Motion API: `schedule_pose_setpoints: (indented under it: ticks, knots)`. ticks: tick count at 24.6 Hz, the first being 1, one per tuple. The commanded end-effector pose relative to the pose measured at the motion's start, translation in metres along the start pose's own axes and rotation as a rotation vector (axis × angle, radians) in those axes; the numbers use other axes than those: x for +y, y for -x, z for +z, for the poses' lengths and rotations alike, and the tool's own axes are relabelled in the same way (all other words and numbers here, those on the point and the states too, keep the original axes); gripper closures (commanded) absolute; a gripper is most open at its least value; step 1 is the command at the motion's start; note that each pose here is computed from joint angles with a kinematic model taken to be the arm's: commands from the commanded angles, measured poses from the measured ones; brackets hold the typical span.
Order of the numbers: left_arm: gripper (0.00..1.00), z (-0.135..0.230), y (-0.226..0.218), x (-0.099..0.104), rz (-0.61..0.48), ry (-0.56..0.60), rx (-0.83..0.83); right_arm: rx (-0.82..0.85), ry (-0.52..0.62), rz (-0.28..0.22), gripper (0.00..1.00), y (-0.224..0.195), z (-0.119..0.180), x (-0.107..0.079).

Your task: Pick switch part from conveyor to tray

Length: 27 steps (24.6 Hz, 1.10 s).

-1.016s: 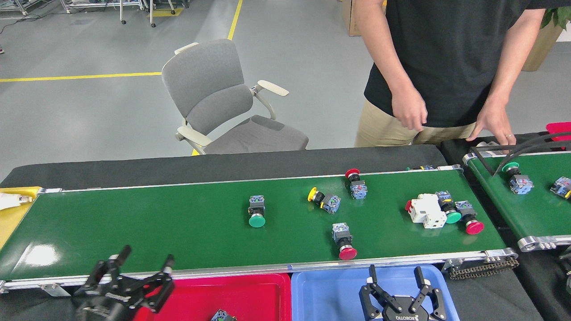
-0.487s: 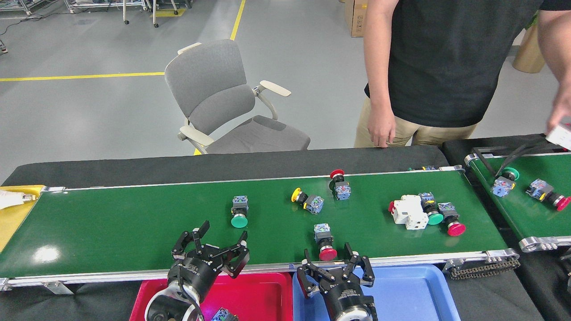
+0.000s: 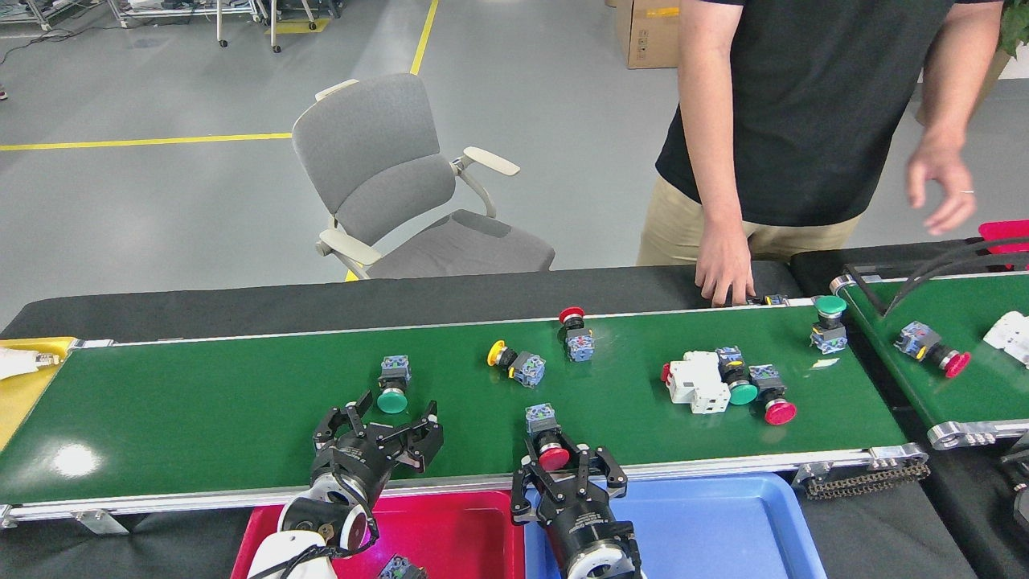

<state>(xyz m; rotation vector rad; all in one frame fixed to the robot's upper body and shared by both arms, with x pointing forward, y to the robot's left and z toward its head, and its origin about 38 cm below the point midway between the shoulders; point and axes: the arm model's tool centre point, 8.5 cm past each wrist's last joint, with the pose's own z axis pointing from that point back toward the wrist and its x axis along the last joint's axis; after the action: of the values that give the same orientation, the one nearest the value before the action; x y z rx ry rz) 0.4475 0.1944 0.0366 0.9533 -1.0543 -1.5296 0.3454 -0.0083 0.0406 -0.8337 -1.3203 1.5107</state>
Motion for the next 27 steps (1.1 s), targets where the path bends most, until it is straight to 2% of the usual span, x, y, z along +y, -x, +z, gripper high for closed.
schedule_pose_setpoints:
  ticks: [1, 3, 4, 5, 6, 9, 12, 14, 17, 18, 19, 20, 21, 22, 24, 27]
  knots:
    - [0.07, -0.005, 0.017, 0.012, 0.014, -0.030, 0.066, -0.057, 0.039, 0.023, 0.94, -0.013, 0.009, -0.008]
    - [0.23, -0.007, 0.025, 0.007, 0.032, -0.015, 0.121, -0.135, 0.051, 0.040, 0.91, -0.036, 0.023, -0.007]
    - [0.31, -0.008, 0.027, 0.005, 0.038, -0.009, 0.136, -0.173, 0.047, 0.048, 0.74, -0.049, 0.031, -0.003]
    - [0.40, -0.007, 0.029, 0.003, 0.039, -0.006, 0.145, -0.199, 0.042, 0.053, 0.42, -0.059, 0.036, 0.001]
    - [0.52, -0.007, 0.032, 0.002, 0.039, -0.013, 0.153, -0.220, 0.048, 0.056, 0.00, -0.067, 0.041, 0.003]
    - [0.86, -0.002, 0.040, -0.002, 0.055, -0.058, 0.157, -0.241, 0.060, 0.048, 0.00, -0.074, 0.047, 0.006]
    - [0.93, 0.010, 0.034, -0.012, 0.062, -0.077, 0.087, -0.232, 0.071, 0.029, 0.00, -0.073, 0.053, 0.003]
    - [0.94, 0.034, 0.034, -0.012, 0.006, -0.112, -0.013, -0.175, 0.104, 0.021, 0.00, -0.044, 0.059, -0.002]
    - [0.89, 0.091, 0.018, -0.027, -0.090, -0.130, -0.243, 0.016, 0.202, -0.026, 0.00, 0.022, 0.067, -0.008]
    - [0.82, 0.112, 0.010, -0.035, -0.116, -0.122, -0.320, 0.086, 0.223, -0.034, 0.00, 0.044, 0.069, -0.007]
    - [0.69, 0.133, 0.002, -0.045, -0.134, -0.105, -0.380, 0.158, 0.248, -0.039, 0.00, 0.069, 0.072, -0.009]
    - [0.49, 0.150, -0.002, -0.053, -0.140, -0.089, -0.408, 0.231, 0.258, -0.052, 0.00, 0.094, 0.075, -0.010]
    - [0.19, 0.164, -0.002, -0.061, -0.136, -0.072, -0.405, 0.295, 0.258, -0.069, 0.00, 0.119, 0.079, -0.010]
    - [0.00, 0.175, -0.004, -0.066, -0.125, -0.062, -0.399, 0.349, 0.260, -0.091, 0.00, 0.141, 0.083, -0.009]
    - [0.00, 0.192, -0.008, -0.075, -0.101, -0.050, -0.410, 0.429, 0.257, -0.097, 0.00, 0.177, 0.094, -0.007]
    - [0.00, 0.196, -0.004, -0.078, -0.078, -0.046, -0.389, 0.425, 0.235, -0.073, 0.00, 0.197, 0.102, -0.003]
